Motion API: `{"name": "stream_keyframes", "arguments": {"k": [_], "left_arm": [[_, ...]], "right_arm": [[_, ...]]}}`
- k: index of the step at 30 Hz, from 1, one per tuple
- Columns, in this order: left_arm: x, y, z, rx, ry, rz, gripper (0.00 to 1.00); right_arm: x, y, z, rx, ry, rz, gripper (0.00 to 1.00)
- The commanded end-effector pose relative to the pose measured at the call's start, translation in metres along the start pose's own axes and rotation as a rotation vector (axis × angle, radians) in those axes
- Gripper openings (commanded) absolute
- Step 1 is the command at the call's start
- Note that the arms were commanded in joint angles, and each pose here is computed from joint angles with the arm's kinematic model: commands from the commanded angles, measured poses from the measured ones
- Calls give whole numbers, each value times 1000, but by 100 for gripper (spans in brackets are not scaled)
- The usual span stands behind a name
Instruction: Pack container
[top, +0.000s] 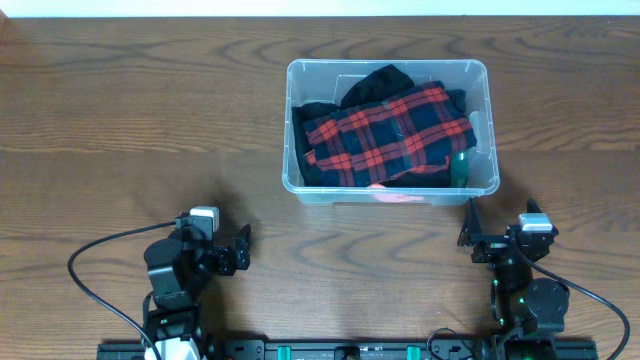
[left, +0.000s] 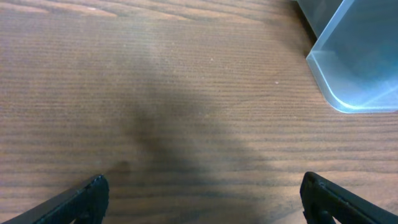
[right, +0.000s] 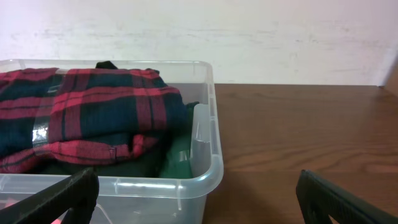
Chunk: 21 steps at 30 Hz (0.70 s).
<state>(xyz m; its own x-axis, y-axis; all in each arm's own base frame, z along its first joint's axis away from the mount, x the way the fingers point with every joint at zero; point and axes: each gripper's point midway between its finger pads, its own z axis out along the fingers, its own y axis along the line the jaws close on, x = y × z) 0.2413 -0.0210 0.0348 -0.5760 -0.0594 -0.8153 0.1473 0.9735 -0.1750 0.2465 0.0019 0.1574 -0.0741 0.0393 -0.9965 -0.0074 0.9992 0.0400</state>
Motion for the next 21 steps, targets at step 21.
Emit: {"name": "stream_keyframes", "arguments": {"k": [21], "left_arm": [[-38,-5,-25,-93,-193,113,98]], "right_arm": [[0,-1,0,3,-2,-18,99]]}}
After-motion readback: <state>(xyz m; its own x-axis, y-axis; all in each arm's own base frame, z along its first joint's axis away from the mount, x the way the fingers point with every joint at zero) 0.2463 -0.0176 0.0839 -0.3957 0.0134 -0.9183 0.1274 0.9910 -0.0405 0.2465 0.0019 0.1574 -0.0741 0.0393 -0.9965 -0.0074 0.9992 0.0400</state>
